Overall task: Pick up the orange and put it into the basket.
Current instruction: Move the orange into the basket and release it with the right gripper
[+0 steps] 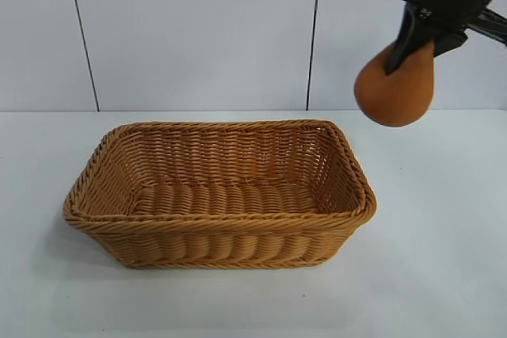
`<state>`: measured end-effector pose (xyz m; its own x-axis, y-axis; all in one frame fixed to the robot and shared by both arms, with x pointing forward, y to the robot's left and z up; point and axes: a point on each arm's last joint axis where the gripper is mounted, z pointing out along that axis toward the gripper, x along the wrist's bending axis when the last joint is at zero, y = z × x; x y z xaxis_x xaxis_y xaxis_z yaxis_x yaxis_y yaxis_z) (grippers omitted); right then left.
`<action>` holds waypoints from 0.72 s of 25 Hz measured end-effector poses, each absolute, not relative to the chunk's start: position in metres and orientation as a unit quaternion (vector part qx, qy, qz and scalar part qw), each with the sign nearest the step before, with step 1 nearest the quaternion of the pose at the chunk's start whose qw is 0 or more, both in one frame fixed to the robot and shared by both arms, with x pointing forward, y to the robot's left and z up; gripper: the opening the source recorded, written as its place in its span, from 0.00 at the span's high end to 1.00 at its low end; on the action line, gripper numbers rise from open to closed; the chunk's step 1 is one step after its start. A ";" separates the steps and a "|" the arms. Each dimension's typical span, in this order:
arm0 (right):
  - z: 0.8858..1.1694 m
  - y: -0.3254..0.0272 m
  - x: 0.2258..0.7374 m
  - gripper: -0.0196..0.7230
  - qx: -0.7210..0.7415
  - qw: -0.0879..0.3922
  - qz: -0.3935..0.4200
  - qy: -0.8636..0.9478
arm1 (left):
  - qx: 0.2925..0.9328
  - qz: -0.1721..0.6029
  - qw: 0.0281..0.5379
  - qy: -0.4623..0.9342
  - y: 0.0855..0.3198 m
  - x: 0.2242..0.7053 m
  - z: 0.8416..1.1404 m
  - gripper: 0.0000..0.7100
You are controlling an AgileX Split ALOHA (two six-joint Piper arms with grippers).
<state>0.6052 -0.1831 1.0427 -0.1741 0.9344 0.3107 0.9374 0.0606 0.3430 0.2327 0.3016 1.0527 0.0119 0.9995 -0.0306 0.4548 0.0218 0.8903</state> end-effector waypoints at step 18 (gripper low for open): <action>0.968 -0.026 0.575 0.97 -0.563 0.019 -0.276 -0.779 | 0.601 0.358 0.381 0.605 0.302 0.233 1.053 0.08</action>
<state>0.5751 -0.0255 0.9685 -0.3656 0.8663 0.3404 0.8876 0.2145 0.4076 0.2328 0.3016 1.0528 0.0119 0.9995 -0.0306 0.4538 0.0219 0.8909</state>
